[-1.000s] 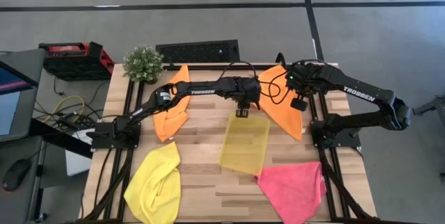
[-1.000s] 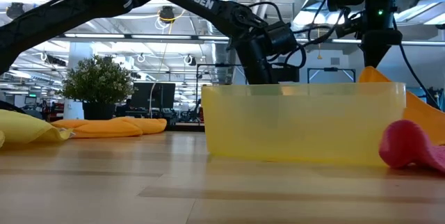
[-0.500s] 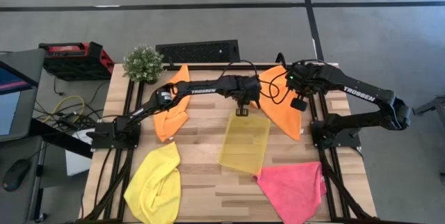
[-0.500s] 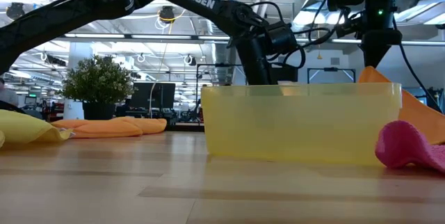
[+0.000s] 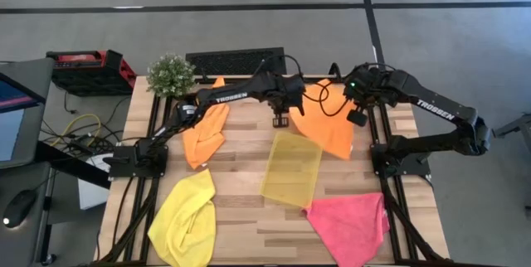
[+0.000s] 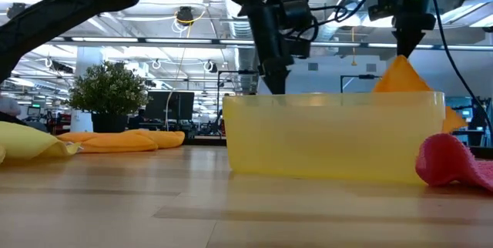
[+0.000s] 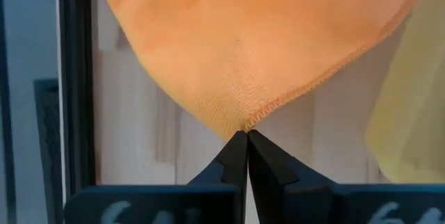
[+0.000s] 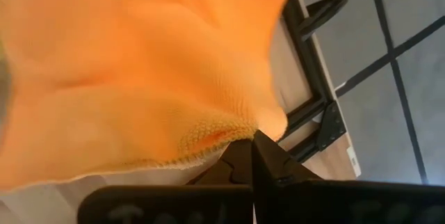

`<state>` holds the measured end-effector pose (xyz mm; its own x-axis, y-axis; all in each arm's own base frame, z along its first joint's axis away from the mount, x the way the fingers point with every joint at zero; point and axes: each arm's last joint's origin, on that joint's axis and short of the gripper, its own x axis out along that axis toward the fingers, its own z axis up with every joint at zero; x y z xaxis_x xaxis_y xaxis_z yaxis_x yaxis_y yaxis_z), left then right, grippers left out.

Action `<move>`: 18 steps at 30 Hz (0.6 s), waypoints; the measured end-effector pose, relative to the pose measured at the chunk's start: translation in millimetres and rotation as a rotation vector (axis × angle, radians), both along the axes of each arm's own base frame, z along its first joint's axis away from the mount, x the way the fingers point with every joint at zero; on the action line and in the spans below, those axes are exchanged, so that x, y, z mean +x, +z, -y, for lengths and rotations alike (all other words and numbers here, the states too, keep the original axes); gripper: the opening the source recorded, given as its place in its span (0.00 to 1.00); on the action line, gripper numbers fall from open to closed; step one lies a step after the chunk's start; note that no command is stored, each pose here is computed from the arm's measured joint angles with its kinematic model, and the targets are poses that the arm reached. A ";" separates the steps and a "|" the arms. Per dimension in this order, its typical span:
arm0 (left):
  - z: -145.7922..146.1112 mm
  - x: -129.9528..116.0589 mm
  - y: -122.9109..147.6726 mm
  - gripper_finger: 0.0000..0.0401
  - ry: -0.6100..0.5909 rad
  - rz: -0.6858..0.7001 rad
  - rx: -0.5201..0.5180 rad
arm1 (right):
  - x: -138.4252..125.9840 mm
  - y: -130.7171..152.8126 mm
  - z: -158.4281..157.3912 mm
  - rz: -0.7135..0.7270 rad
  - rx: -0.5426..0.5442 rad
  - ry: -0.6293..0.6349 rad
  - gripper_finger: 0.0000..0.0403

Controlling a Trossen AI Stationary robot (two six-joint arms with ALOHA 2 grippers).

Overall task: Fold microfiber towels
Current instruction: Fold the right orange microfiber towel

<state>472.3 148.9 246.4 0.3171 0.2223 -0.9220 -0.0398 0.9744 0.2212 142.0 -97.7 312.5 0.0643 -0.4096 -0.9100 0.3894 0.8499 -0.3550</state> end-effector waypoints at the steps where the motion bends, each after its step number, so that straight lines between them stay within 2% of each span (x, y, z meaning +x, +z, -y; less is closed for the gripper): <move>1: 0.9 -2.8 2.6 0.00 0.006 -0.012 -0.006 | -0.4 0.0 0.5 -0.001 -0.001 -0.004 0.01; 5: 5.3 -15.5 15.9 0.00 0.019 -0.063 -0.027 | -2.4 -0.2 2.7 -0.006 0.003 -0.021 0.01; 11: 13.7 -26.5 13.2 0.00 0.056 -0.181 -0.075 | -3.1 -1.7 6.4 -0.010 0.015 -0.040 0.01; 18: 22.3 -18.8 14.9 0.00 0.041 -0.127 -0.064 | -2.0 -1.1 6.9 0.007 0.010 -0.037 0.02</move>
<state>453.4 126.6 261.3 0.1889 0.1719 -0.9668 -0.0555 0.9849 0.1642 140.1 -104.6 311.4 0.0552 -0.4023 -0.9139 0.4231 0.8384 -0.3435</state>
